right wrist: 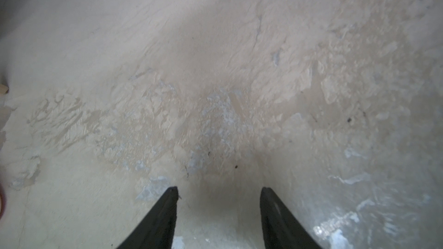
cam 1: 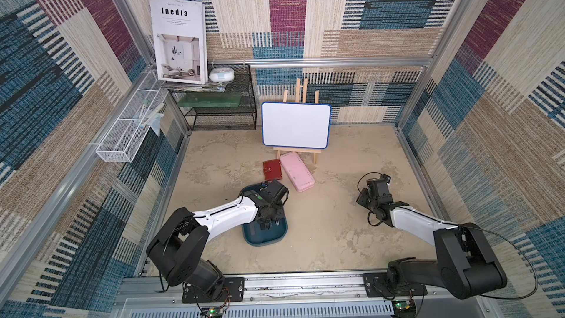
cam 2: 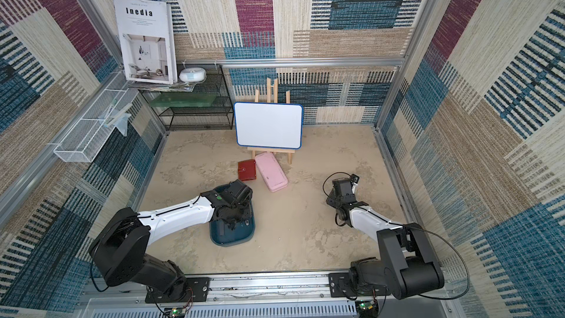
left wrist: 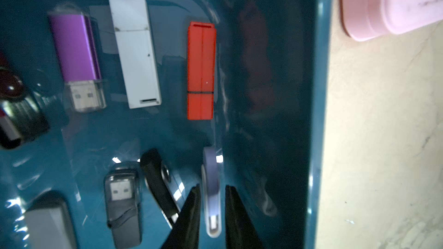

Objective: Put the usb flash drive into the storage box
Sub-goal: Place the USB flash in the storage box, then reset both arms

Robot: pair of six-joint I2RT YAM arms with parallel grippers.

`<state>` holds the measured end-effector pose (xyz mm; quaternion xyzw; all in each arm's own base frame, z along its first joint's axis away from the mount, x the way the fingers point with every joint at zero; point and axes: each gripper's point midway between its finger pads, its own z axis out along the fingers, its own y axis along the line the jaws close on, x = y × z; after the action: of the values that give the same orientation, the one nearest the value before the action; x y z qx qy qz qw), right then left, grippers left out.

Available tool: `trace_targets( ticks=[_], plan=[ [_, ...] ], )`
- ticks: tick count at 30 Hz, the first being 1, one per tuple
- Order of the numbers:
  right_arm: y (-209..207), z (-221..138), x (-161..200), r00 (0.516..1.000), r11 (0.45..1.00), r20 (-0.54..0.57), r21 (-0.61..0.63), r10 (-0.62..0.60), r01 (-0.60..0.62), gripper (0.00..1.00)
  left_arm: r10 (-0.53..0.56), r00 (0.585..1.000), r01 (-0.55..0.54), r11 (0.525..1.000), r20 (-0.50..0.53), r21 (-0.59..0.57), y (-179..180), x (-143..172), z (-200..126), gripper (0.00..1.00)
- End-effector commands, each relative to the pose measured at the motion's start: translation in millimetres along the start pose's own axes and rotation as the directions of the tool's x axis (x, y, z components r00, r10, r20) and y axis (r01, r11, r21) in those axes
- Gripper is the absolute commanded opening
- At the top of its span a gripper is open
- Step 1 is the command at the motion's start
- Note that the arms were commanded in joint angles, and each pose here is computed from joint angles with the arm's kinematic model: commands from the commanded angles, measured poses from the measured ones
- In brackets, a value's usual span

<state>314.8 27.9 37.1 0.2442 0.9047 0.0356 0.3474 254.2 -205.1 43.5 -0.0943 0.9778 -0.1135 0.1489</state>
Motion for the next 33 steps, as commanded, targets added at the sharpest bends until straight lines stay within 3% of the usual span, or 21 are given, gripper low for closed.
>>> trace_targets(
  ticks=[1, 3, 8, 11, 14, 21, 26, 29, 33],
  plan=[
    [1.9, -0.3, -1.6, 1.0, 1.0, 0.002, -0.005, -0.007, 0.007, 0.6, 0.003, 1.0, -0.003, 1.0, 0.002, 0.012, -3.5, -0.6, -3.0, 0.28],
    [2.1, -0.3, -1.7, 1.0, 1.0, 0.002, -0.005, -0.008, 0.008, 0.6, 0.012, 1.0, -0.012, 1.0, -0.001, 0.015, -5.4, 0.9, -6.6, 0.36],
    [2.5, -1.4, -2.6, 1.0, 1.0, 0.005, -0.007, -0.009, 0.009, 0.6, 0.06, 0.997, -0.061, 0.998, 0.045, 0.026, -14.5, -5.0, -35.7, 0.42],
    [3.1, -3.8, -4.9, 1.0, 1.0, 0.014, -0.012, -0.01, 0.01, 0.59, 0.097, 0.985, -0.105, 0.993, 0.14, 0.054, -18.8, -18.4, -70.0, 0.45],
    [4.5, -10.3, -11.4, 0.999, 1.0, 0.046, -0.028, -0.012, 0.013, 0.59, 0.13, 0.951, -0.136, 0.991, 0.279, 0.003, -1.9, -36.9, -103.8, 0.51],
    [9.0, -44.0, -47.8, 0.977, 0.997, 0.211, -0.069, -0.007, 0.022, 0.59, 0.137, 0.796, -0.05, 0.985, 0.589, -0.162, 71.8, -69.0, -165.1, 0.63],
    [24.4, -79.0, -87.7, 0.907, 0.982, 0.41, -0.114, -0.093, 0.152, 0.6, 0.169, 0.659, 0.085, 0.951, 0.733, -0.296, 124.2, -83.5, -193.0, 0.64],
    [25.6, -85.5, -98.8, 0.83, 0.964, 0.528, -0.073, -0.181, 0.257, 0.63, 0.225, 0.581, 0.107, 0.931, 0.782, -0.348, 138.1, -89.3, -196.8, 0.63],
    [20.3, -79.5, -107.4, 0.793, 0.966, 0.574, -0.007, -0.206, 0.257, 0.65, 0.312, 0.476, 0.064, 0.92, 0.822, -0.387, 148.6, -96.4, -176.6, 0.69]
  ],
)
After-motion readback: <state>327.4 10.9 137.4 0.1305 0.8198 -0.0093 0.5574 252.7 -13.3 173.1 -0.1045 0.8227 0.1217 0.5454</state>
